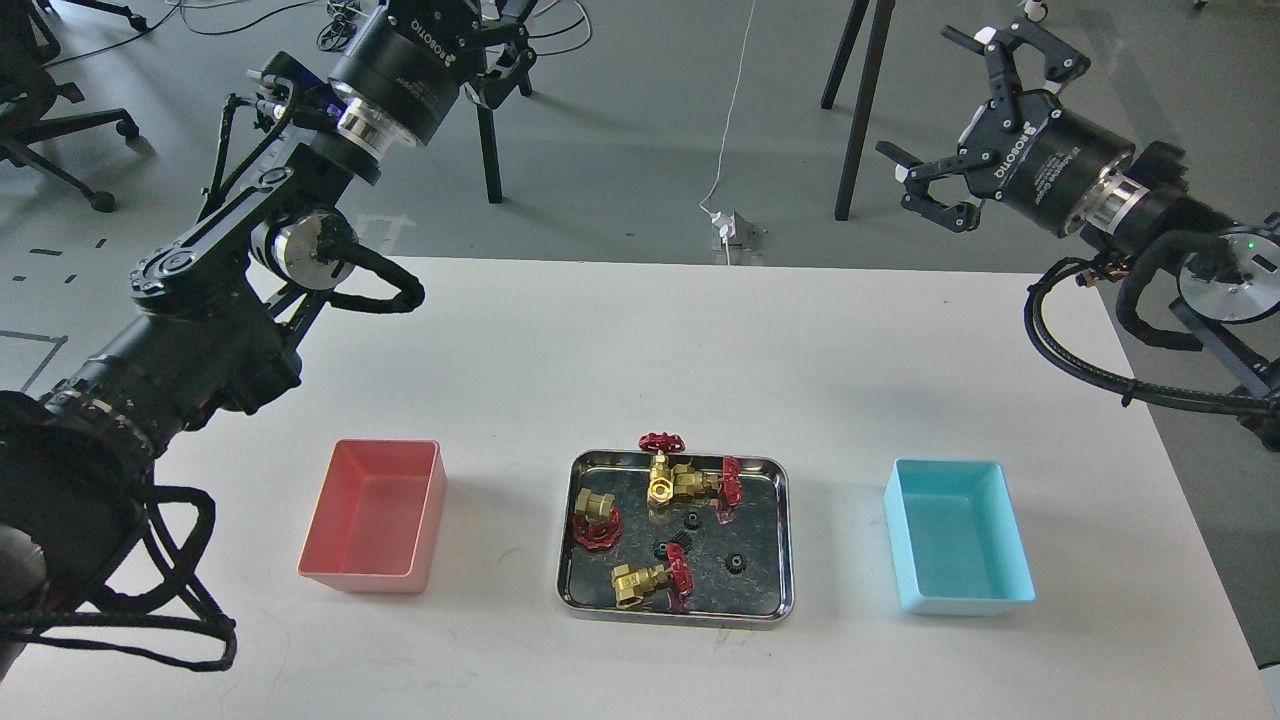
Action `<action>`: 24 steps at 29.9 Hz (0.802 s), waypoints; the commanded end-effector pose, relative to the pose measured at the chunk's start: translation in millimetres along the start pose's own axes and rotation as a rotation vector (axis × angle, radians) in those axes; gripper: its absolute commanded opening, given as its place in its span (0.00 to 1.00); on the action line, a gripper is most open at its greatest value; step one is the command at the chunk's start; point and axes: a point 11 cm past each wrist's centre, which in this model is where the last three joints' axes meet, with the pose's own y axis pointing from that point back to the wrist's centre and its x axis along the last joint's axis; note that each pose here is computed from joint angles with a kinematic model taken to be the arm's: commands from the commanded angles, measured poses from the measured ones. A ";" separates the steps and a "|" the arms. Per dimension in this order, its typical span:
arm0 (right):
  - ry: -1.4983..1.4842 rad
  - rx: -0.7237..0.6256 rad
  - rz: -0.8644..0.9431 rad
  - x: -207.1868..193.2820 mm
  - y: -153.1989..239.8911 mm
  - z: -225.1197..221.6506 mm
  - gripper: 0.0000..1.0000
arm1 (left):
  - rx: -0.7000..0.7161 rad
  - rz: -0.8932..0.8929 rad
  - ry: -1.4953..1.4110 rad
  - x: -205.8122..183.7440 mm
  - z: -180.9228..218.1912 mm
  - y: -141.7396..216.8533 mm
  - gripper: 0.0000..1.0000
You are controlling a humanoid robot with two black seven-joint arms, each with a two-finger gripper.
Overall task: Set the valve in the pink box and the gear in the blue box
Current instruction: 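Raise the left arm and swing it over the table toward the tray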
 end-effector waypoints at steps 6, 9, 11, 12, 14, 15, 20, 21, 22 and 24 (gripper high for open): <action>0.029 0.056 0.004 0.6 1.4 -16.5 1.00 | -0.004 0.020 0.007 5.8 0.1 4.3 1.00; -0.026 0.106 0.011 4.2 3.8 -25.6 1.00 | -0.032 0.094 0.057 22.5 0.4 13.1 1.00; -0.074 0.131 0.017 7.9 5.6 -28.3 1.00 | -0.061 0.142 0.141 26.4 -7.6 20.3 1.00; -0.094 0.142 0.020 9.3 6.3 -29.5 1.00 | -0.071 0.162 0.179 27.7 -12.4 24.7 1.00; -0.116 0.155 0.027 12.3 8.2 -30.5 1.00 | -0.089 0.134 0.237 10.4 -18.6 15.9 1.00; -0.116 0.157 0.038 15.9 10.3 -31.3 1.00 | -0.101 0.093 0.254 -2.9 -15.2 8.3 1.00; -0.120 0.160 0.079 29.1 19.9 -29.3 1.00 | -0.134 -0.132 0.082 -37.3 59.5 -21.4 1.00; -0.124 0.167 0.087 31.7 21.9 -29.9 1.00 | -0.081 -0.207 0.001 -51.6 63.3 -27.4 1.00; -0.129 0.175 0.095 34.8 24.4 -31.0 1.00 | -0.013 -0.275 -0.078 -64.1 60.3 -30.6 1.00; -0.139 0.185 0.104 38.1 27.4 -30.1 1.00 | 0.121 -0.421 -0.263 -87.5 62.0 -34.3 1.00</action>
